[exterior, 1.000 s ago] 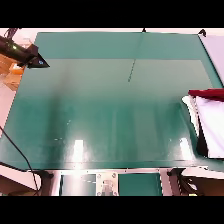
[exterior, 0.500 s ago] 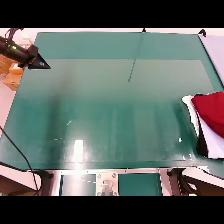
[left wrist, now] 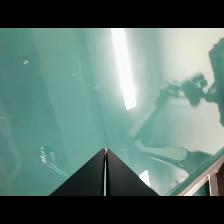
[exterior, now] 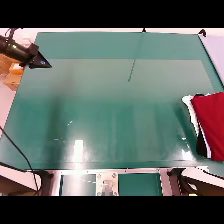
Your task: Fold the shirts.
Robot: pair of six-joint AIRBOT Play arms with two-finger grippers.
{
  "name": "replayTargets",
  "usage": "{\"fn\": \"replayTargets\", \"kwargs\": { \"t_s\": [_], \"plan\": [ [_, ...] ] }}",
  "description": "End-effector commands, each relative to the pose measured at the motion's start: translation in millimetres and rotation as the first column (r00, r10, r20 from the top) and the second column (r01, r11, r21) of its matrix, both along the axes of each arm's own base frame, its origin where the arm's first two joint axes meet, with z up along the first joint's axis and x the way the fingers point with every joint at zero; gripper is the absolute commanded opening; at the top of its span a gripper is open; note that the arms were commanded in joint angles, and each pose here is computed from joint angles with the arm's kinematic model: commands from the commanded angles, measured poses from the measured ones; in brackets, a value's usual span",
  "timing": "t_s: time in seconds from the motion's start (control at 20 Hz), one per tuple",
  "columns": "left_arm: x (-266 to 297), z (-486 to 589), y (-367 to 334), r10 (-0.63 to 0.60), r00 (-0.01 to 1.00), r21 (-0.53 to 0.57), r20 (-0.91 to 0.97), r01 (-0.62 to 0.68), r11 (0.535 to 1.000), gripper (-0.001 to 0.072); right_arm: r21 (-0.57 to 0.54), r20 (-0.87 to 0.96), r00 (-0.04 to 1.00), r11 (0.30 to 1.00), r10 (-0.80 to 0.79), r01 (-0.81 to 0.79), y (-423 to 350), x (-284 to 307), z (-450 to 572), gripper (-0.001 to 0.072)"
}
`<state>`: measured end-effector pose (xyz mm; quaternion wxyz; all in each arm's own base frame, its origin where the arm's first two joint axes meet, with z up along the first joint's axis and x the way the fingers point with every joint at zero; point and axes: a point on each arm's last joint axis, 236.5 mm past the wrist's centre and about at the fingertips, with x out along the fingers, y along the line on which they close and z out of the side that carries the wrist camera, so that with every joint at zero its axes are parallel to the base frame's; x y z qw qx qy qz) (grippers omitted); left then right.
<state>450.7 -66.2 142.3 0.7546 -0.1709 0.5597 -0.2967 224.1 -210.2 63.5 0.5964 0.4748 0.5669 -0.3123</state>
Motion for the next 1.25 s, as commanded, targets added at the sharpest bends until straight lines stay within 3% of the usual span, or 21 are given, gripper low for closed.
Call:
{"fn": "replayTargets", "kwargs": {
  "t_s": [0.0,0.2,0.4,0.75,1.2],
  "plan": [
    [-11,9,-21,-0.047,0.999,-0.003,0.018,0.047,0.999,0.0021,-0.115,0.344,0.891,0.955,0.297,-0.274,56,105,51,0.0016],
    [-65,0,-67,-0.108,0.993,-0.022,-0.037,0.107,0.994,0.0021,-0.197,0.351,0.707,0.786,0.614,-0.585,178,110,22,0.0016],
    [-140,-37,-98,-0.07,0.995,-0.031,-0.066,0.068,0.997,0.0021,-0.199,0.358,0.573,0.659,0.738,-0.725,272,53,-43,0.0016],
    [-171,-61,-95,-0.025,0.998,-0.009,-0.066,0.024,1.0,0.0022,-0.189,0.396,0.45,0.55,0.801,-0.813,327,28,-56,0.0016],
    [-170,-59,-97,-0.023,0.998,-0.022,-0.063,0.022,1.0,0.0022,-0.186,0.398,0.451,0.552,0.799,-0.813,327,28,-56,0.0016]
  ]
}}
